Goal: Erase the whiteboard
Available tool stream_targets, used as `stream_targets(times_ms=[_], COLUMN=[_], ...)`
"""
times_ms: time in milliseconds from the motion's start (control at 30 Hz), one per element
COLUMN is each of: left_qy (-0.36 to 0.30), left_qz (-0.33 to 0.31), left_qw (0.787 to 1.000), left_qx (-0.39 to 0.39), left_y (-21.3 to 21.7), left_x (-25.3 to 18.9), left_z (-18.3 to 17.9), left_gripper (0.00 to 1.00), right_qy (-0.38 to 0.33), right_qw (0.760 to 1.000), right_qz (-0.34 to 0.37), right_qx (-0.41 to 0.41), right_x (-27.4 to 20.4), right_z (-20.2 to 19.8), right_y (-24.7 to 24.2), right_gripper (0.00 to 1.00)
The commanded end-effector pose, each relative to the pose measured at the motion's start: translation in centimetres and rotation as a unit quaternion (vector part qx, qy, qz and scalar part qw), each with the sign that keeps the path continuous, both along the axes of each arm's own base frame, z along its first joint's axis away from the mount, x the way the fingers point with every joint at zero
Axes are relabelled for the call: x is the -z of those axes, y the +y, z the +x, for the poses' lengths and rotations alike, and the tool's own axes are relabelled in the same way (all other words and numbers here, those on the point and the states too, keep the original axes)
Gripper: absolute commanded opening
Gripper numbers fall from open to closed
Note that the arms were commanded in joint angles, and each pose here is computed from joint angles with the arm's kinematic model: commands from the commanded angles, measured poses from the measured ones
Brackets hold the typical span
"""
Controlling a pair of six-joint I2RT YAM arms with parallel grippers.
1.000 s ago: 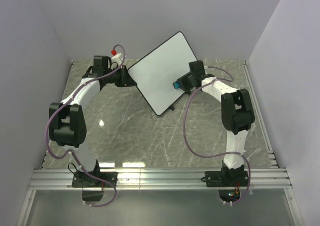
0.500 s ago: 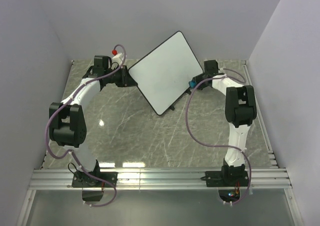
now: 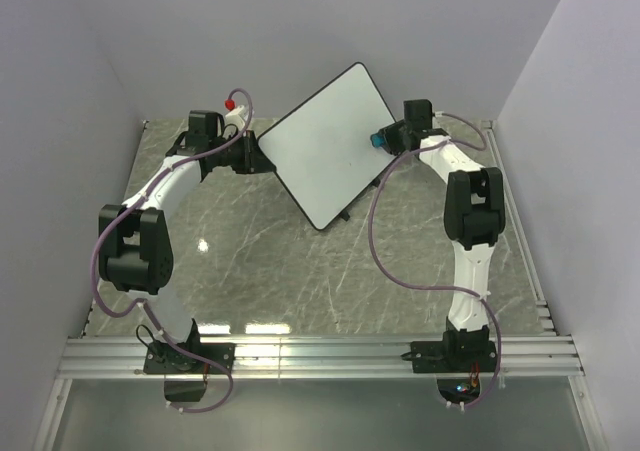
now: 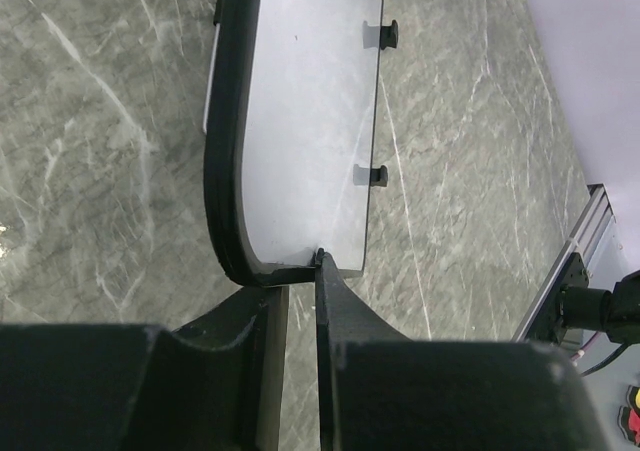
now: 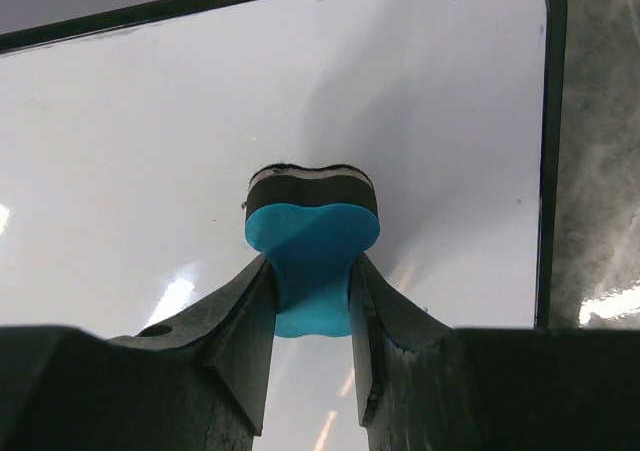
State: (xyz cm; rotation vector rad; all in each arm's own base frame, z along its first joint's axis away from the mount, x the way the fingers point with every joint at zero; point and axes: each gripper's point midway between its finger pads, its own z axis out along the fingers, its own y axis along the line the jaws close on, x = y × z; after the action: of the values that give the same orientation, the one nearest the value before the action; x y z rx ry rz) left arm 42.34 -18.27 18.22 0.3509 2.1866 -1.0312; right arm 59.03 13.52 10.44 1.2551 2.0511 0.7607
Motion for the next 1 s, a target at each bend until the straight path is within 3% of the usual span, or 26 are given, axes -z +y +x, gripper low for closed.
stream_targets(times_ms=[0, 467, 667, 967], left_qy=[-0.041, -0.042, -0.042, -0.040], left_qz=[0.004, 0.006, 0.002, 0.006], left_qw=[0.998, 0.998, 0.998, 0.998], left_qx=[0.037, 0.038, 0.040, 0.042], left_y=[-1.4, -1.3, -1.5, -1.8], left_x=[-1.0, -0.9, -1.0, -0.8], left_z=[-0.3, -0.2, -0.1, -0.1], left_gripper=[0.00, 0.00, 0.00, 0.00], right_qy=[-0.010, 0.046, 0.029, -0.004], right_qw=[1.000, 0.999, 0.999, 0.999], right_qz=[0.010, -0.015, -0.013, -0.001], right_qx=[-0.004, 0.017, -0.002, -0.047], right_x=[-0.7, 4.3, 3.0, -0.4], right_z=[0.5, -6.6, -5.0, -2.7], right_y=[1.3, -1.9, -0.9, 4.6], right_gripper=[0.00, 0.00, 0.00, 0.00])
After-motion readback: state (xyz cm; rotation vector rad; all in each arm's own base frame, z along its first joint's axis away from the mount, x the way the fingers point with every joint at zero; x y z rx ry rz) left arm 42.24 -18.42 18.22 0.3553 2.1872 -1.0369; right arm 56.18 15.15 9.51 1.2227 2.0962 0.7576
